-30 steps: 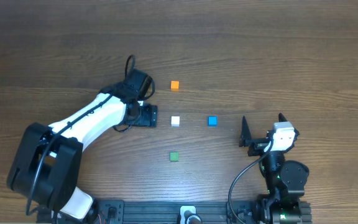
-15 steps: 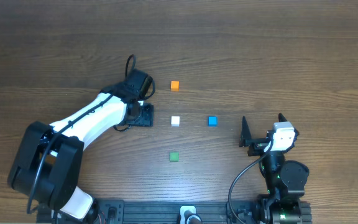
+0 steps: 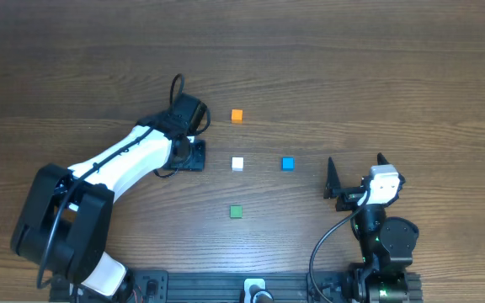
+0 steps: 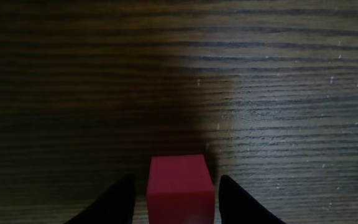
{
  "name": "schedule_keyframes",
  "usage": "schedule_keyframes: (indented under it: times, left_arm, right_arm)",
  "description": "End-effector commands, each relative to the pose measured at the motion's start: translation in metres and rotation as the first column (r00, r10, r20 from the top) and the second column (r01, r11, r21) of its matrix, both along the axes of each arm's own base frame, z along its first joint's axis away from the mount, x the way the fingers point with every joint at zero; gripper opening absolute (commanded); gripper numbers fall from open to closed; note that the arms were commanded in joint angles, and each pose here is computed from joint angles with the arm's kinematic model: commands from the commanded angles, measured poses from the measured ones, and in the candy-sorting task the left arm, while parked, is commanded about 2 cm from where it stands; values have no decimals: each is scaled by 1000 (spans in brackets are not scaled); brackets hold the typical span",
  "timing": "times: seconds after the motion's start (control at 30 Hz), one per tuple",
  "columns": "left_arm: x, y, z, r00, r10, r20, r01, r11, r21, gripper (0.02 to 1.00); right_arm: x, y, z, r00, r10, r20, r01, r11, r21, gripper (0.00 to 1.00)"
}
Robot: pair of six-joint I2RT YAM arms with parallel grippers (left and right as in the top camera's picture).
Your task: Stack Cubes
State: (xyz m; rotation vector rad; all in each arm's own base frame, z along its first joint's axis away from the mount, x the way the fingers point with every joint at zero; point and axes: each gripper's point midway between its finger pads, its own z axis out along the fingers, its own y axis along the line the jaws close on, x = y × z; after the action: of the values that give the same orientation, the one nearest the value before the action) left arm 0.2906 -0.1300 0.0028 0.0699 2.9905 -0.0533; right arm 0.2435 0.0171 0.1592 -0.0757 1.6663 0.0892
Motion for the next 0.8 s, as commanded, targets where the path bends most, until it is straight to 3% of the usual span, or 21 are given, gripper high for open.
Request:
schedule_keyframes:
  times: [0.03,0.6,0.8]
  left_arm:
    - [5,-2,1,1000,13,8,-13,1000,-3,411]
    - [6,-6,2,1000,25,9,-25,999,-24,196]
    - [18,-21,25,998,47,30,-45,997,-62,130]
  right_arm:
    - [0,1,-2,1000,0,4,0,1000,-1,991]
    - [0,1,-2,1000,0,4,0,1000,-1,991]
    - [0,1,-2,1000,0,4,0,1000,-1,991]
